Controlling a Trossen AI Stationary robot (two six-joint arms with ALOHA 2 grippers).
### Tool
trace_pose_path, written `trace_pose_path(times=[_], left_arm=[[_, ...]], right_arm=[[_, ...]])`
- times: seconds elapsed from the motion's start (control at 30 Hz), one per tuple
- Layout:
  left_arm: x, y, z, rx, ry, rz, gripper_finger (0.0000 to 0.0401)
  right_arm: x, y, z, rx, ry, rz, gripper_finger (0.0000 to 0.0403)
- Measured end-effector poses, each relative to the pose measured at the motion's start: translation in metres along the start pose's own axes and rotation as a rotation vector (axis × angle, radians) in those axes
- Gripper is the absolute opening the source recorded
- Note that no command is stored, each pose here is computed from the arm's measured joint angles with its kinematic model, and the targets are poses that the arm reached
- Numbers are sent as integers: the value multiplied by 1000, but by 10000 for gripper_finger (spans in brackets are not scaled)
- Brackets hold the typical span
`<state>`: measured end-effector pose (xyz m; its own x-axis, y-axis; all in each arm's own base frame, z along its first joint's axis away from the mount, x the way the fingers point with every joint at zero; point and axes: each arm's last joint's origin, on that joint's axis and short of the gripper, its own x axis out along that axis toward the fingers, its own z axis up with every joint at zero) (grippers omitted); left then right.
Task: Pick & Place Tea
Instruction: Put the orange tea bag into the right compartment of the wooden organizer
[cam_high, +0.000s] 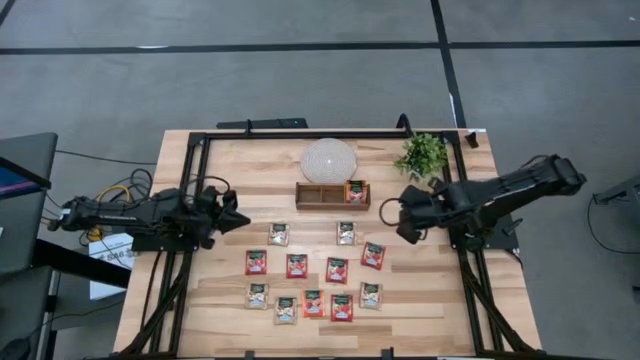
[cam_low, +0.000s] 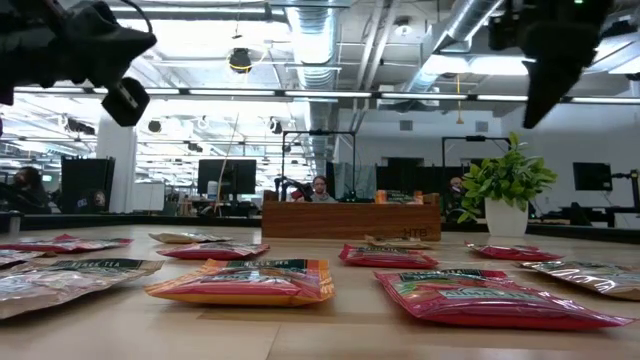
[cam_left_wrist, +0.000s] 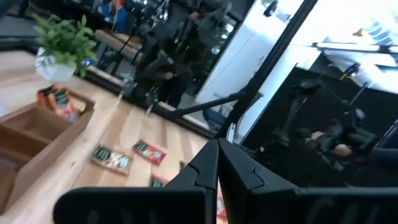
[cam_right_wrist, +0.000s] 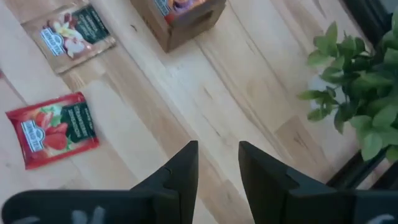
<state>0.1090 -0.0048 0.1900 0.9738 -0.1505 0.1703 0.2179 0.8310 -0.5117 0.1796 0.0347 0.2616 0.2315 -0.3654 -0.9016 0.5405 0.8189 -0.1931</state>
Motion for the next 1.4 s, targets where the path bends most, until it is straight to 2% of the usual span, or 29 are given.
trace_pose_path(times=[0.1,0.23,0.4,0.57,0.73,0.87,1.13,1.4], left_arm=[[4,-3,4,0,-36,-36,0],[19,-13,19,4,13,-19,0],[63,-25,45,64,157,58,0],[120,-25,54,67,386,120,0],[166,-14,43,16,603,181,0],[188,-2,29,-56,699,234,0],[202,19,0,-129,791,319,0],[204,25,-9,-171,806,356,0]], right_arm=[[-3,-6,-11,8,-24,29,107],[-9,-13,-22,25,-95,109,107],[-17,-24,-34,69,-212,254,107],[-26,-32,-42,119,-330,401,107],[-33,-39,-48,130,-387,475,107],[-36,-42,-50,132,-401,495,107],[-36,-43,-50,143,-402,504,107],[-36,-43,-50,143,-402,504,107]])
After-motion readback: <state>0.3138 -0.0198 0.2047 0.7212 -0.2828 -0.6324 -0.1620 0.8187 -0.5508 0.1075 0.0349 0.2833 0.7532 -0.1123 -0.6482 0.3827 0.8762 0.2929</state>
